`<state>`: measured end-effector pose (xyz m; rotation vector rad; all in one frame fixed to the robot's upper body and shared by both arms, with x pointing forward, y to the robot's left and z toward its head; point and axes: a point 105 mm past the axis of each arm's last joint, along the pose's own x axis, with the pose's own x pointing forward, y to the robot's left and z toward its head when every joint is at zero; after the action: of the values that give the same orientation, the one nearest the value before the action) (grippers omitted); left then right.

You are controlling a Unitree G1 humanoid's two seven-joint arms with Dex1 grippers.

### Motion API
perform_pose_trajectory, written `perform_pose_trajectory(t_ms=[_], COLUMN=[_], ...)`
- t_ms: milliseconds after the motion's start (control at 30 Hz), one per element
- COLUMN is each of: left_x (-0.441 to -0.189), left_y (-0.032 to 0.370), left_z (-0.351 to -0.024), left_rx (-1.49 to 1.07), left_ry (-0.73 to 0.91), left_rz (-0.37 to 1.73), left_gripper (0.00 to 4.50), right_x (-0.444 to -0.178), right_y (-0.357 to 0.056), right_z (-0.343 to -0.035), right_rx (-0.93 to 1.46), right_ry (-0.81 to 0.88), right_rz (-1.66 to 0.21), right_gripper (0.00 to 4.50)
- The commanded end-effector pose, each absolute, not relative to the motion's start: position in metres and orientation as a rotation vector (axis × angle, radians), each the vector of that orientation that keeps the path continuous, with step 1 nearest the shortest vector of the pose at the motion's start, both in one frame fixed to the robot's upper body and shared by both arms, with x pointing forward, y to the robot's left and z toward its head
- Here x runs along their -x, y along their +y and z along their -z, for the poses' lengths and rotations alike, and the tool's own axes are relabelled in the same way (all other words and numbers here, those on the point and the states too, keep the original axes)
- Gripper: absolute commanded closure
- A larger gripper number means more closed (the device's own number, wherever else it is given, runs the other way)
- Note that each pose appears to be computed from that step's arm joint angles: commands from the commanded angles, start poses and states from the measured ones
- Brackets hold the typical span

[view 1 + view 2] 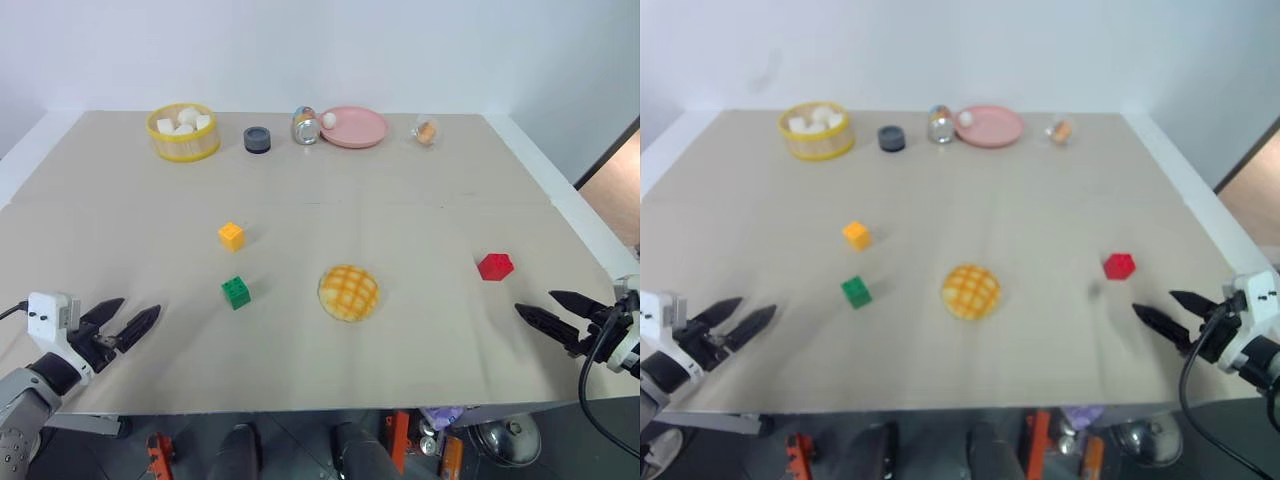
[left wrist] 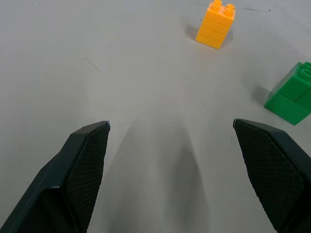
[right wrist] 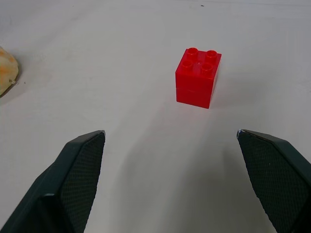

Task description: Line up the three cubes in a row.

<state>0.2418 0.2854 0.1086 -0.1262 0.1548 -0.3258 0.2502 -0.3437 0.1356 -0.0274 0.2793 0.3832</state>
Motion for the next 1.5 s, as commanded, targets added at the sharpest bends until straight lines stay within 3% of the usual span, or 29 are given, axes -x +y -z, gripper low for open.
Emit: perform_pose_trajectory(t_ms=[33, 267, 500, 633, 967, 1267, 1500], left_x=[-0.24, -0.24, -0.246, -0.252, -0.252, -0.253, -0.253], left_y=[0.286, 0.285, 0.261, 0.224, 0.161, 0.14, 0.133], left_z=[-0.113, -0.114, -0.167, -0.202, -0.233, -0.224, -0.206], left_rx=[0.072, 0.052, -0.002, -0.067, -0.122, -0.155, -0.184], left_ry=[0.138, 0.121, -0.007, -0.025, -0.051, -0.032, -0.01], left_rz=[0.336, 0.352, 0.559, 0.759, 1.067, 1.194, 1.213], left_gripper=[0.3, 0.3, 0.3, 0.3, 0.3, 0.3, 0.3], right_x=[-0.258, -0.273, -0.284, -0.291, -0.306, -0.302, -0.315], right_y=[-0.339, -0.332, -0.275, -0.221, -0.166, -0.127, -0.108], right_z=[-0.149, -0.16, -0.213, -0.221, -0.189, -0.156, -0.139], right_rx=[0.072, 0.095, 0.158, 0.216, 0.351, 0.413, 0.468], right_ry=[0.233, 0.209, 0.119, 0.105, 0.154, 0.186, 0.165], right_rz=[-0.402, -0.445, -0.714, -0.924, -1.139, -1.309, -1.319], right_gripper=[0.0, 0.0, 0.0, 0.0, 0.0, 0.0, 0.0])
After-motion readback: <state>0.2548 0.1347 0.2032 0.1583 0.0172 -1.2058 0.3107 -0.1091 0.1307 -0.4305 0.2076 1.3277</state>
